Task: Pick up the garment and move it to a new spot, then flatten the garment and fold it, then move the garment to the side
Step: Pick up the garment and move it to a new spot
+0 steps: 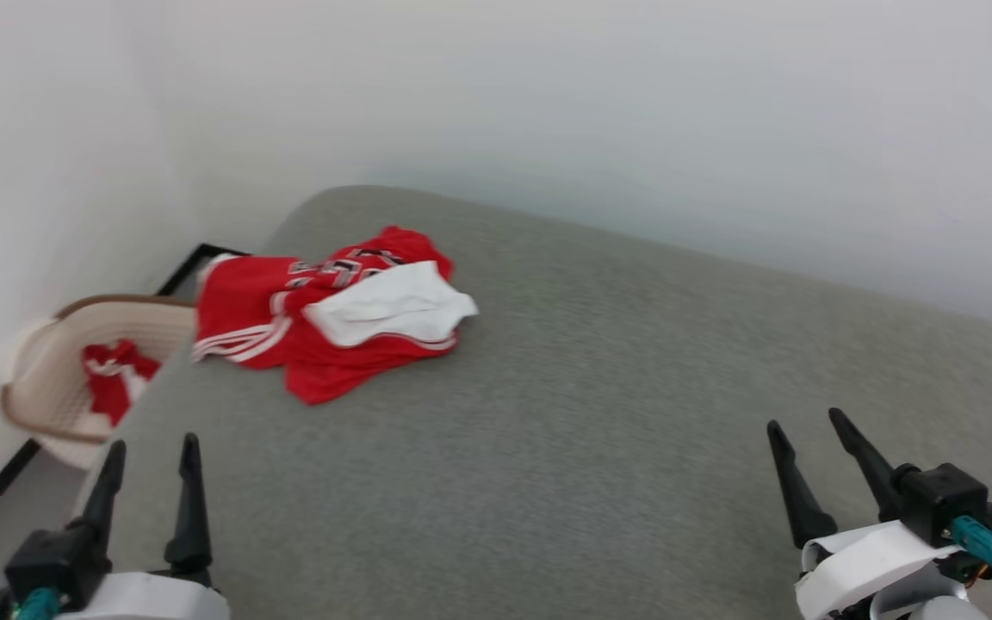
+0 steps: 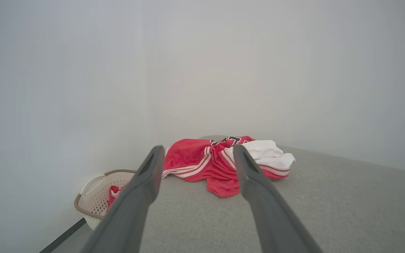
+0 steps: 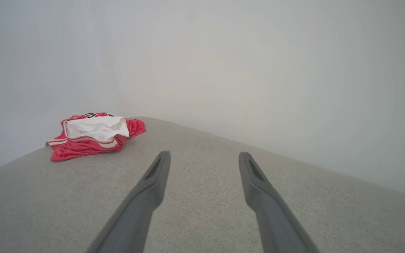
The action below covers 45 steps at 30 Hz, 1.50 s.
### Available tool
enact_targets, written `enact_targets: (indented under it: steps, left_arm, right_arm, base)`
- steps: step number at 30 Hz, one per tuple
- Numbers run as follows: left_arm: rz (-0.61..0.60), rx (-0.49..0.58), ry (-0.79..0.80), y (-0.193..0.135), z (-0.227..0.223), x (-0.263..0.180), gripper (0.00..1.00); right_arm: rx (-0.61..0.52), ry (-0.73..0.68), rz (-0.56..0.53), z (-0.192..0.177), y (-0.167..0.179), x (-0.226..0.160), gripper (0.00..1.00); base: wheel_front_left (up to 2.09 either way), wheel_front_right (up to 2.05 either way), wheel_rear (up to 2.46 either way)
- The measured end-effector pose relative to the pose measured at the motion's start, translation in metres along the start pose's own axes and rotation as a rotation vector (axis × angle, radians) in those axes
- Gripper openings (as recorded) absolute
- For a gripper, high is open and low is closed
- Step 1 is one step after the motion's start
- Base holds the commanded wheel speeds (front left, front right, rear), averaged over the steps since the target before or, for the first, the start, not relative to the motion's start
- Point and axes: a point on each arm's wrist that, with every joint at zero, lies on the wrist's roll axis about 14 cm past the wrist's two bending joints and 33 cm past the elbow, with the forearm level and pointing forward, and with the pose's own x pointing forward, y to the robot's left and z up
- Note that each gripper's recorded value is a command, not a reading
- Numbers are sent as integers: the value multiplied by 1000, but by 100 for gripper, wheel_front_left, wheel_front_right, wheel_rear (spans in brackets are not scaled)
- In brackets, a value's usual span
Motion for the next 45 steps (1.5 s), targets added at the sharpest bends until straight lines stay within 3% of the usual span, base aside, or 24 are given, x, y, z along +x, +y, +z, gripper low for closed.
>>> enact_targets:
  steps: [6,12,21,33,39,45]
  left_arm:
    - [125,-3,-21,44,10,-26,100]
    - [188,-35,-26,62,12,-40,100]
    - [110,-59,-5,56,30,-2,100]
    - [6,-77,70,37,52,98,100]
    - [-79,-68,202,3,29,159,100]
    - [-133,-60,400,-30,-25,200,100]
  right_arm:
    - [6,-12,120,6,41,21,100]
    - [3,-15,189,8,64,34,100]
    - [-10,-13,183,8,56,34,100]
    - [-60,-28,124,12,7,52,100]
    - [-61,-2,50,-4,-33,56,100]
    - [-60,43,-16,-28,-68,54,100]
  base:
    - [0,0,0]
    - [0,0,0]
    - [0,0,0]
    - [0,0,0]
    - [0,0,0]
    - [0,0,0]
